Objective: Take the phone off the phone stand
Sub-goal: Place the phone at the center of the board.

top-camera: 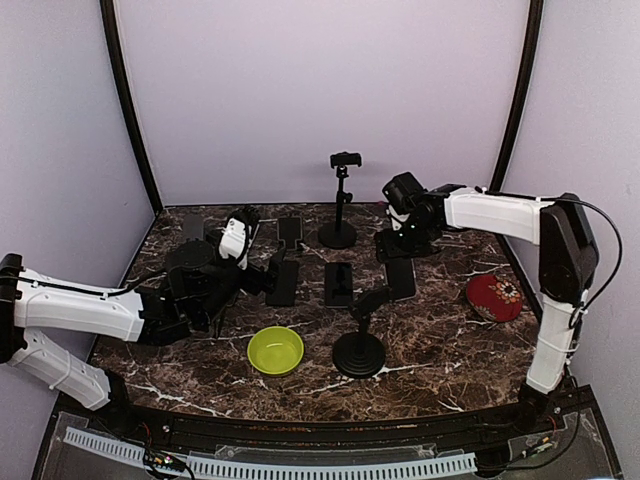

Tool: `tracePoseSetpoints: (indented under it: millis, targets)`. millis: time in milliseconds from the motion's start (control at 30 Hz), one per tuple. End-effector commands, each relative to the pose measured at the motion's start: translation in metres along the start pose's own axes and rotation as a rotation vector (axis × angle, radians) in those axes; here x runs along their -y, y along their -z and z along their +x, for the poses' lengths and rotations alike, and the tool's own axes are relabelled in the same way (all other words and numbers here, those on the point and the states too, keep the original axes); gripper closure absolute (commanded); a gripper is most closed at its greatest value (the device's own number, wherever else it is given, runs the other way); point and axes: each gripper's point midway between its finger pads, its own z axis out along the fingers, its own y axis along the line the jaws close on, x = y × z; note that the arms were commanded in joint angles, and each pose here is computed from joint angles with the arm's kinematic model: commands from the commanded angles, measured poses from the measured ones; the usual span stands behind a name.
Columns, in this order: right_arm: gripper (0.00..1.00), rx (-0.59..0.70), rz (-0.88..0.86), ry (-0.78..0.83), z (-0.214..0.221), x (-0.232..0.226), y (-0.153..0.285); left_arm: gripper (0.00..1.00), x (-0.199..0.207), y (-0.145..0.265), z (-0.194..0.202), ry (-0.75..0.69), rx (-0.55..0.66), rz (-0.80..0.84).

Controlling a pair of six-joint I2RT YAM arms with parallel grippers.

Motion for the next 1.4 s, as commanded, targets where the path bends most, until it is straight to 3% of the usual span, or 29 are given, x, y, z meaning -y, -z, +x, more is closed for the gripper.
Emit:
tracePoseSetpoints:
  millis: [0,367,800,1133,1367]
  targets:
    - [0.92,0.049,-0.013,-0.045,-0.022,-0.004,-0.003,0.01,-0.011,0.007,-0.002,0.016,0.010,-0.027]
    - [0.86,-0.041,0.028,-0.154,-0.006,0.009,-0.035,0.01,-0.017,0.010,0.003,0.015,0.019,-0.051]
    - [0.70,-0.097,0.068,-0.200,0.005,0.012,-0.055,0.01,-0.023,0.022,0.008,0.062,0.042,-0.039]
    - [0.68,-0.149,0.077,-0.215,0.023,0.012,-0.073,0.01,-0.022,0.021,0.008,0.053,0.039,-0.034]
    - [0.61,-0.166,0.086,-0.226,0.029,0.011,-0.083,0.01,-0.025,0.024,0.009,0.058,0.045,-0.041]
